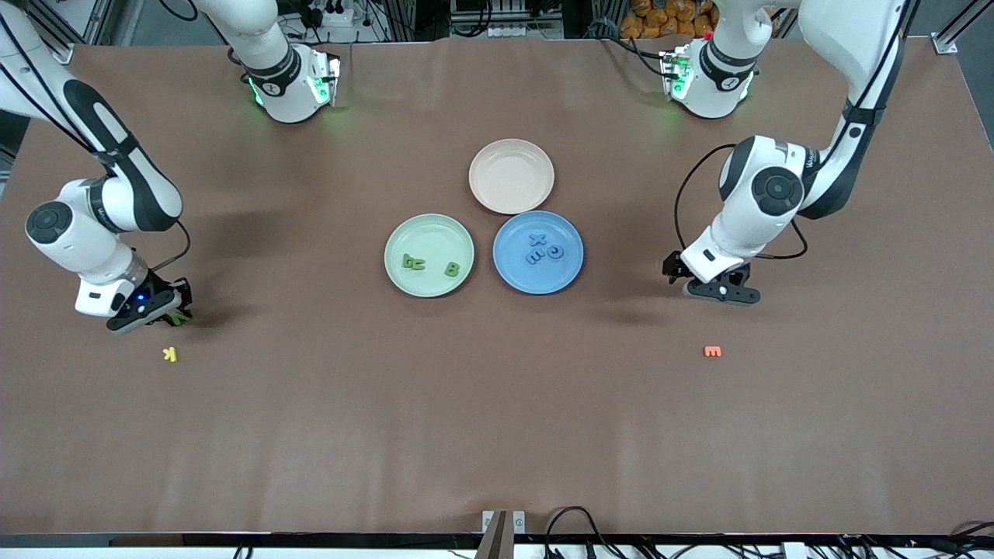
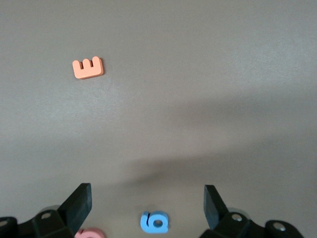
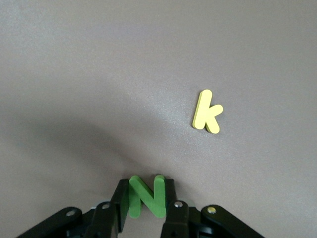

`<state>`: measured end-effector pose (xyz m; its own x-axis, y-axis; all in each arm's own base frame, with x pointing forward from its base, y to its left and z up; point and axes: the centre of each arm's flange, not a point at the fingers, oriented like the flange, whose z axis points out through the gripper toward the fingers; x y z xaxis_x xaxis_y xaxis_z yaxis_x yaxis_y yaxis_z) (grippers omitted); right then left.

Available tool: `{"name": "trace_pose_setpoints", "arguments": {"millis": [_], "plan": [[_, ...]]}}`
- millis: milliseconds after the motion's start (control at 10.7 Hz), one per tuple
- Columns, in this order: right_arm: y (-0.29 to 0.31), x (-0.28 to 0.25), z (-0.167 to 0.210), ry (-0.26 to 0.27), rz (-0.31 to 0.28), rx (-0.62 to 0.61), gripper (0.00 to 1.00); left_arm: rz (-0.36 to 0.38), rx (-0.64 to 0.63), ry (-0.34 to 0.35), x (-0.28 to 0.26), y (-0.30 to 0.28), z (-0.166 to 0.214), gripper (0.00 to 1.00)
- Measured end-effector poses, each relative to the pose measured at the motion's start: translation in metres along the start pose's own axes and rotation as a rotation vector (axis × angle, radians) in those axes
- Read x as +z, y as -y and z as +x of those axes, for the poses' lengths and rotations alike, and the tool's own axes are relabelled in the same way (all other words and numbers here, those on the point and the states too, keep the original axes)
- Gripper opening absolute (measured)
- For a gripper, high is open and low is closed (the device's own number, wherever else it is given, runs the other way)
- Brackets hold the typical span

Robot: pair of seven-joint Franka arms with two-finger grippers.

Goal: Sort letters by color into matching plates
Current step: 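Carry the N to the green plate while the left gripper lowers onto the e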

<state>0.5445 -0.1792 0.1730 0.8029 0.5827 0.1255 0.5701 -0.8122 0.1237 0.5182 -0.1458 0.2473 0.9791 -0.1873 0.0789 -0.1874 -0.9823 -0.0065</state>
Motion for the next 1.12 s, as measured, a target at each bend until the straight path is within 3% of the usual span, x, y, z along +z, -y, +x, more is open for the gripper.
{"name": "trace_pose_setpoints", "arguments": {"millis": [468, 842, 1123], "plan": [[0.002, -0.001, 0.005, -0.007, 0.001, 0.021, 0.33, -0.012, -0.006, -0.022, 0.027, 0.006, -0.036, 1.0], [0.022, -0.011, 0.046, -0.04, 0.013, 0.138, 0.33, -0.016, -0.001, -0.013, 0.038, 0.003, -0.052, 1.0], [0.053, -0.032, 0.091, -0.01, 0.118, 0.283, 0.33, -0.018, 0.028, -0.002, 0.041, -0.012, -0.058, 1.0]]}}
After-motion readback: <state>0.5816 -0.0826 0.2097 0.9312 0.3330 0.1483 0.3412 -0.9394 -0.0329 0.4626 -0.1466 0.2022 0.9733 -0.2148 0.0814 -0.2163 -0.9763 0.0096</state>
